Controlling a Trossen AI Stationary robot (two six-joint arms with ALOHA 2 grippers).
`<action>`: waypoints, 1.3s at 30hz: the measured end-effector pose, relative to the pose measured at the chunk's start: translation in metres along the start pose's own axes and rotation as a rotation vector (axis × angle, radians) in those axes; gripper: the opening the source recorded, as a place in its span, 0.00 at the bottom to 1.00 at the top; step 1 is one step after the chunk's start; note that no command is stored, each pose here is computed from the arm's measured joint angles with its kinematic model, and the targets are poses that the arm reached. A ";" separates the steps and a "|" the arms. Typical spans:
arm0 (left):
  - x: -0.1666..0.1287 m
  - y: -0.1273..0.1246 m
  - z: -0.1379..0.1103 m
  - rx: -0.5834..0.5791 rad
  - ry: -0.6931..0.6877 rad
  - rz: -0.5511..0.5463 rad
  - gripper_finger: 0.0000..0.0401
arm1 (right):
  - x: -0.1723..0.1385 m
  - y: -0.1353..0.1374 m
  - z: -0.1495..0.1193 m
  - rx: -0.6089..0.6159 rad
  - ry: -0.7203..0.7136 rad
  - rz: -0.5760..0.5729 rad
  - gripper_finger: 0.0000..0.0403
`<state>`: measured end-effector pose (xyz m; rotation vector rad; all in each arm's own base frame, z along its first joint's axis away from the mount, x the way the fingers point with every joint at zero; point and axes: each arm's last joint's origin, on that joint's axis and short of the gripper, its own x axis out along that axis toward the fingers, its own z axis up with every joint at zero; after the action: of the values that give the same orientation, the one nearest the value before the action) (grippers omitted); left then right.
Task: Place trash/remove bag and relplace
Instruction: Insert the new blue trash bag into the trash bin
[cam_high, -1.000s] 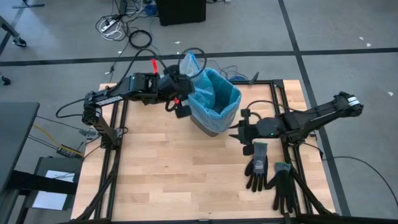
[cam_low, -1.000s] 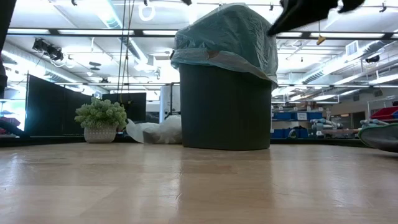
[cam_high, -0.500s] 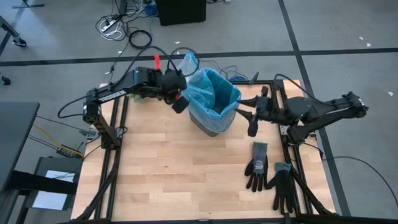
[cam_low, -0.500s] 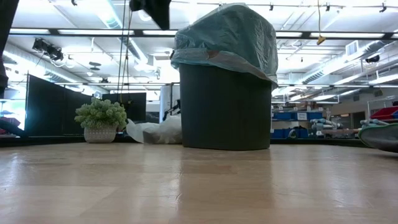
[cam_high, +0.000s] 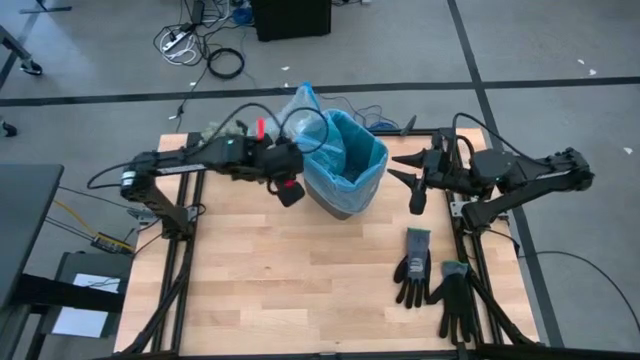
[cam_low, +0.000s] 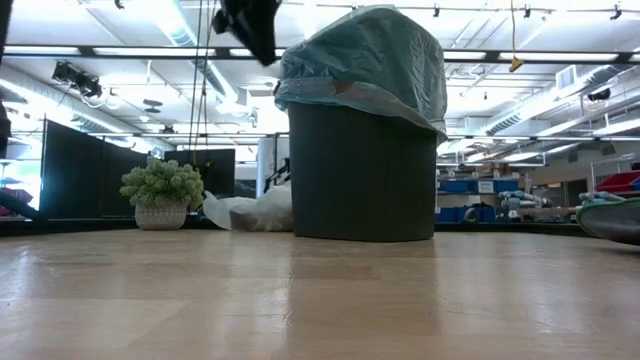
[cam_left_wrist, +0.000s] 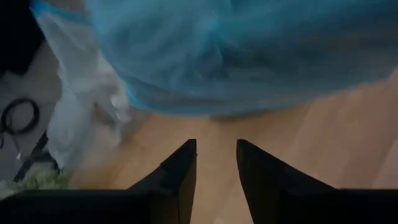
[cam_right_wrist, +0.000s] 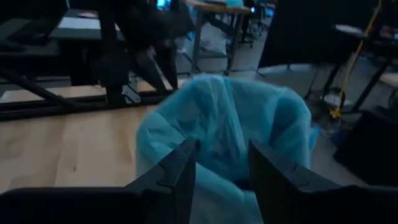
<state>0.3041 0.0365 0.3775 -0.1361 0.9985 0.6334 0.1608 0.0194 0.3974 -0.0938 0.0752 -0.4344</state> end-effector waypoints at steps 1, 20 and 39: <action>-0.005 0.001 -0.002 -0.015 -0.044 -0.001 0.31 | -0.002 -0.002 -0.001 0.011 0.009 -0.001 0.33; 0.033 0.020 -0.076 -0.023 -0.477 -0.025 0.31 | -0.016 -0.013 0.005 0.111 -0.039 0.029 0.30; 0.064 0.040 -0.074 -0.340 -0.552 -0.087 0.31 | -0.013 -0.017 0.005 0.212 -0.043 0.002 0.29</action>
<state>0.2516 0.0682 0.2914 -0.2848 0.3468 0.7067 0.1421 0.0100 0.4051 0.1050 -0.0132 -0.4362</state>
